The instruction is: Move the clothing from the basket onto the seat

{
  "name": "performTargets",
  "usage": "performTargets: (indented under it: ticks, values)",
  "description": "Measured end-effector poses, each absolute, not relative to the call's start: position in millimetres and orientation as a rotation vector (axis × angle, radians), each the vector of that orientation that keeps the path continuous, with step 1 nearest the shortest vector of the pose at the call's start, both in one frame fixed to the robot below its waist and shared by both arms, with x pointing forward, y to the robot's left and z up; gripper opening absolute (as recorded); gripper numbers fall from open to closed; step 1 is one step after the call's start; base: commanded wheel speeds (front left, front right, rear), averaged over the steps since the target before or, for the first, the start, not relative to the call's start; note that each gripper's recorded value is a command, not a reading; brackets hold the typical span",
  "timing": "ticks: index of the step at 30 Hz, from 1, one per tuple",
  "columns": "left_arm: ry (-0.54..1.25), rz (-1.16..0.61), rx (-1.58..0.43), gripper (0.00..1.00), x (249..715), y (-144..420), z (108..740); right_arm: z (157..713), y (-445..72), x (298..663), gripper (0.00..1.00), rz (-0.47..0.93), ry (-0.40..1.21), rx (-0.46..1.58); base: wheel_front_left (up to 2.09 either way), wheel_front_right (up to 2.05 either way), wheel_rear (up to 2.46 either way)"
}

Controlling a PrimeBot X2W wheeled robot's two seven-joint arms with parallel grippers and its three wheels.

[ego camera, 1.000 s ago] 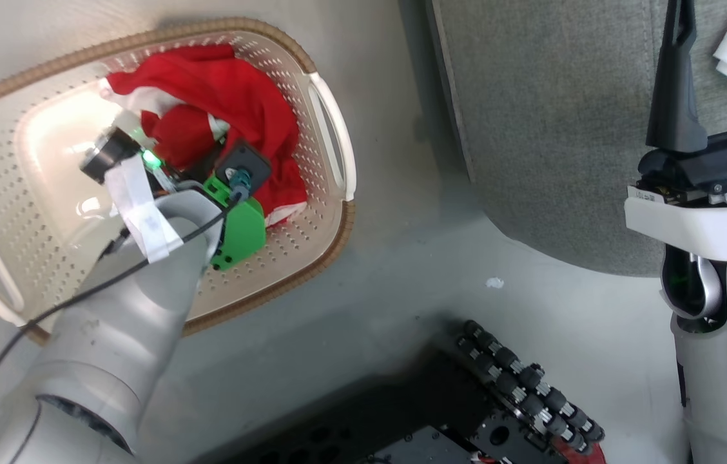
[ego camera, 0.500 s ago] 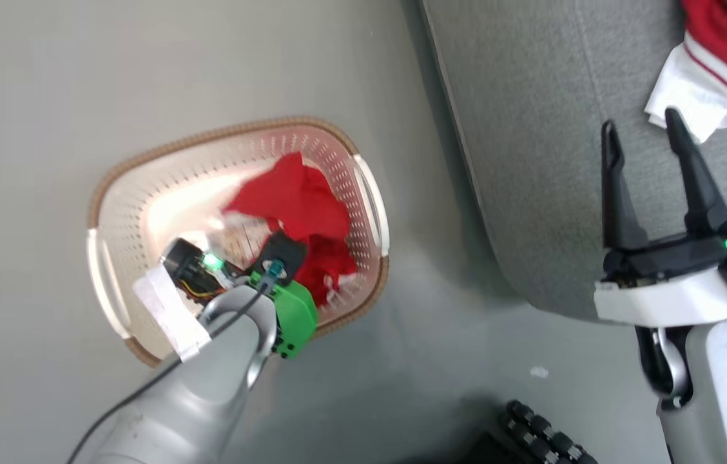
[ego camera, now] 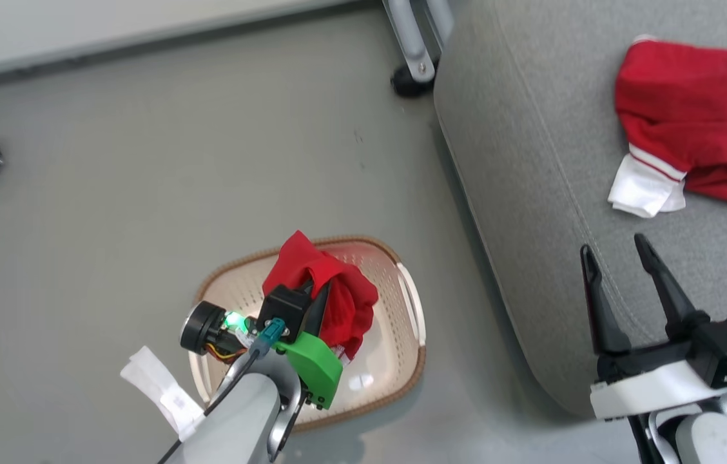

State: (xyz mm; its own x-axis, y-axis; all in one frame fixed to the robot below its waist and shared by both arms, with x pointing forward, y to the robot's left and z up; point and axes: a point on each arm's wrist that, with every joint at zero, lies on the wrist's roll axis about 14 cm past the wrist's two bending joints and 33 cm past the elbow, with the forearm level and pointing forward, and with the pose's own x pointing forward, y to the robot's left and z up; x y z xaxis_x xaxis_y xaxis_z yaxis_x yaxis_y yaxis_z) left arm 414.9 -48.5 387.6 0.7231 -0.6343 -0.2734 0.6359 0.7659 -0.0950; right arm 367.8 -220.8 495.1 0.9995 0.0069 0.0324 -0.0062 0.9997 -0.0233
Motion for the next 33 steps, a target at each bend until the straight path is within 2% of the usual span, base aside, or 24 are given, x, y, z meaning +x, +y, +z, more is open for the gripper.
performTargets:
  ticks: [6,14,23,33]
  values:
    - [0.104,-0.664,0.003,0.0,410,-40,459,517,-206,345,1.0,0.043,-0.102,-0.004,0.0,0.0,0.0]
    - [-0.13,-0.605,-0.002,0.0,402,-21,542,546,-182,332,1.0,0.115,-0.201,0.013,0.0,0.0,0.0]
    - [-0.224,-0.596,-0.041,0.0,392,-15,576,550,-156,330,1.0,0.196,-0.216,0.027,0.0,0.0,0.0]
    - [-0.278,-0.698,-0.077,0.0,381,-42,597,554,-110,336,1.0,0.341,-0.222,0.065,0.0,0.0,0.0]
